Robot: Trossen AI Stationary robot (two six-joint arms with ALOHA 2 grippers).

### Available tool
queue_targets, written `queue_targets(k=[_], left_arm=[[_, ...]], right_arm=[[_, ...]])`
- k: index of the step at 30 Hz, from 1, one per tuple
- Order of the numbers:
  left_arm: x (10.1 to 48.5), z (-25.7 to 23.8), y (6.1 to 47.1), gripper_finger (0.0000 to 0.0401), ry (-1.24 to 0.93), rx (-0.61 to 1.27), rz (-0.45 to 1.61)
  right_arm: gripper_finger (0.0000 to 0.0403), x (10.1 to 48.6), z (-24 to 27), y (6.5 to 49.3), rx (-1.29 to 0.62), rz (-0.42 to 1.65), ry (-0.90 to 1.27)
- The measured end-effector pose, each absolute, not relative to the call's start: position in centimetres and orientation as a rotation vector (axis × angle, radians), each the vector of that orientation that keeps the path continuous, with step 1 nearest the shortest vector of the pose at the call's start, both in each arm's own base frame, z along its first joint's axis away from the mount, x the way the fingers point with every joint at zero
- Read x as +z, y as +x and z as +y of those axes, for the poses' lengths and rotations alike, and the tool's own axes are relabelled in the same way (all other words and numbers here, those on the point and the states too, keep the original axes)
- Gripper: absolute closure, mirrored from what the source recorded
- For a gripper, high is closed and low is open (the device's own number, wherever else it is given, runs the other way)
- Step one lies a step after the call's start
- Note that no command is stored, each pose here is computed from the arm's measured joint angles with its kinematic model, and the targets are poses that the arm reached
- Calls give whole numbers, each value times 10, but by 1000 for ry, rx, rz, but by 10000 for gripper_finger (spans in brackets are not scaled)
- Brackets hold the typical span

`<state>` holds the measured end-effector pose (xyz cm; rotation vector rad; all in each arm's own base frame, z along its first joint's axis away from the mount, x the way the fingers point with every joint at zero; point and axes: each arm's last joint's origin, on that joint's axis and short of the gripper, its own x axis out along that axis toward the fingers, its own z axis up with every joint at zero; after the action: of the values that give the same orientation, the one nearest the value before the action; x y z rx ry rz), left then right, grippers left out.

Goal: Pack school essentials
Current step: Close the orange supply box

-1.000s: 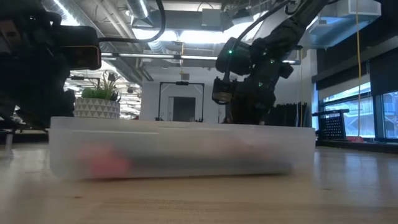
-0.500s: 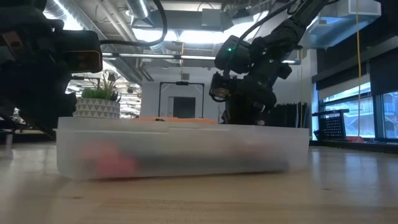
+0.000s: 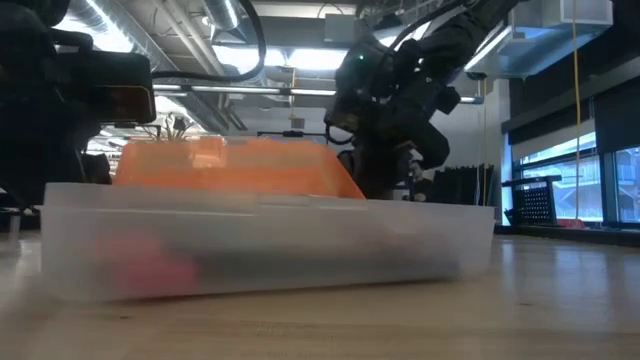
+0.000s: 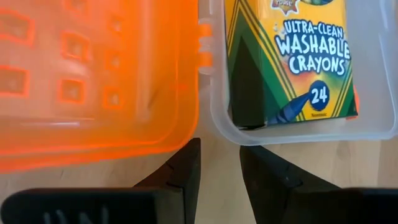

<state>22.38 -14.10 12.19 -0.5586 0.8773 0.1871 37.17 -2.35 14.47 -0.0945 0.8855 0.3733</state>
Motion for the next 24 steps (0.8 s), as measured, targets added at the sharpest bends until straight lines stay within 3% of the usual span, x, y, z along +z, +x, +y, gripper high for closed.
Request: queue_targets(k=[11, 24], left_arm=[[123, -144, 222, 296, -606, 96, 959], [158, -144, 215, 296, -675, -30, 889]], right_arm=[[399, 159, -23, 380, 423, 869, -163], [396, 160, -22, 379, 443, 863, -152]])
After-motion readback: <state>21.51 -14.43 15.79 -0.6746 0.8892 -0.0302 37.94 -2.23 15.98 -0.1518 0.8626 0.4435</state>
